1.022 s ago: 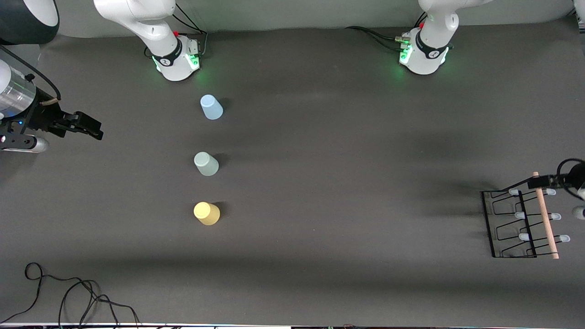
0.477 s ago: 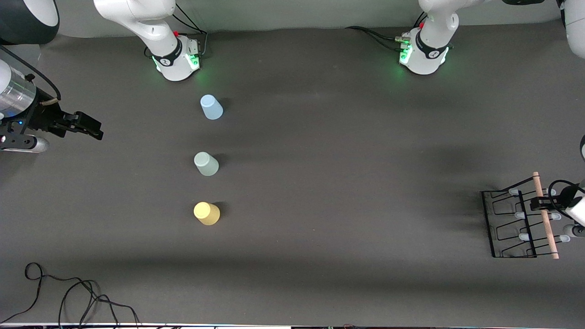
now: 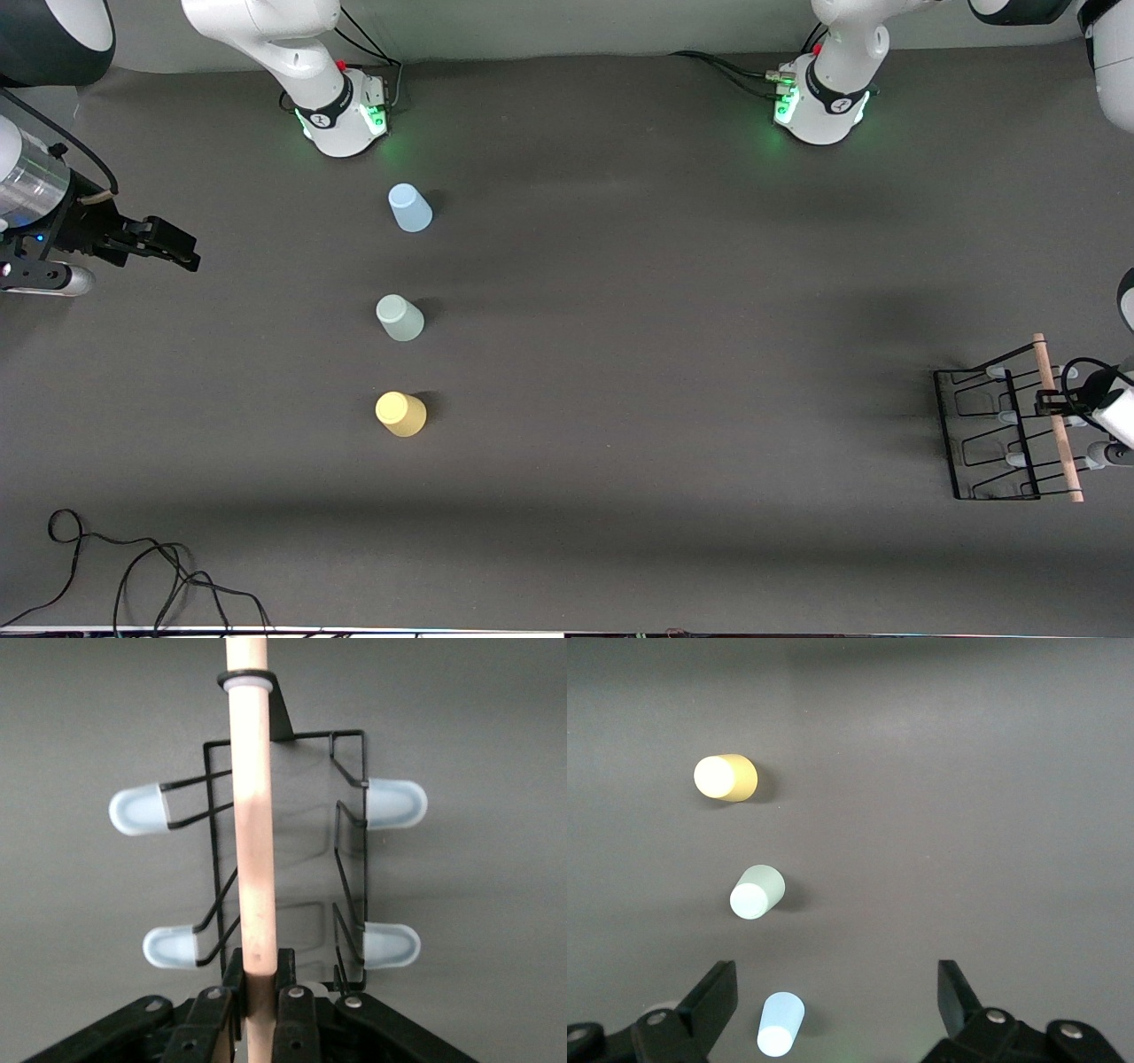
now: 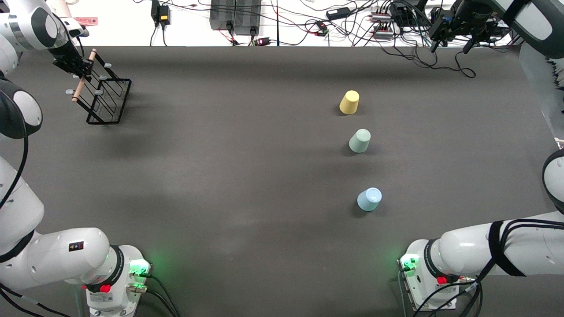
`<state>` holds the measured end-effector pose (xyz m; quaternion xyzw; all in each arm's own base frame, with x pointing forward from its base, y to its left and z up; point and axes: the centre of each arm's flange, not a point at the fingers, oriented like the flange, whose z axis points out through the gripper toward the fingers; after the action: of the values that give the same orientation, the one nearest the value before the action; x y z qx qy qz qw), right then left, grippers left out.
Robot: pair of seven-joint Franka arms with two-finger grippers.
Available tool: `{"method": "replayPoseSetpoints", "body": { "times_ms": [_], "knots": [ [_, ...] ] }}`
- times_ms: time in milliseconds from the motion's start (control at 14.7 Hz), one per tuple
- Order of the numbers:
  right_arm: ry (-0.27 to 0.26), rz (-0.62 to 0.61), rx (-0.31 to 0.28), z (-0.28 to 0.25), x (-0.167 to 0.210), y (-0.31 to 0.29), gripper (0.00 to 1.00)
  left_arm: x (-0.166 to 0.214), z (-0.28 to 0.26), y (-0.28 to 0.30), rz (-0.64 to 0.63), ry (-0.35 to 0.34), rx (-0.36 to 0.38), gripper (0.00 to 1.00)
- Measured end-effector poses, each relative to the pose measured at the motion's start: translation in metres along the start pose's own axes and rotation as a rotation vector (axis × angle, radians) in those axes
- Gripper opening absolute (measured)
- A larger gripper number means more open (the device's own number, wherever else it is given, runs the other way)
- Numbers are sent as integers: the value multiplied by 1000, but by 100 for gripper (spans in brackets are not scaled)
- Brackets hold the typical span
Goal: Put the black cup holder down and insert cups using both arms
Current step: 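Grasp the wooden rod of the cup holder with the left gripper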
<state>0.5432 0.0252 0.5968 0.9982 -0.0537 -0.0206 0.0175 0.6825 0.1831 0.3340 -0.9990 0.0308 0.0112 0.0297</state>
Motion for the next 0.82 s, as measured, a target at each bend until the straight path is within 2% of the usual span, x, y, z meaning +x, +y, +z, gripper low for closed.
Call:
{"method": "replayPoseSetpoints", "body": {
  "times_ms": [204, 341, 545, 817],
  "knots": [
    [0, 0, 0, 0, 0, 0, 100, 4, -6, 6, 11, 6, -3, 16],
    [0, 0, 0, 0, 0, 0, 100, 8, -21, 21, 29, -26, -19, 16],
    [0, 0, 0, 0, 0, 0, 100, 9, -66, 78, 75, -82, -38, 16],
    [0, 1, 0, 0, 0, 0, 100, -12, -116, 160, 92, -76, -34, 16]
  ]
}}
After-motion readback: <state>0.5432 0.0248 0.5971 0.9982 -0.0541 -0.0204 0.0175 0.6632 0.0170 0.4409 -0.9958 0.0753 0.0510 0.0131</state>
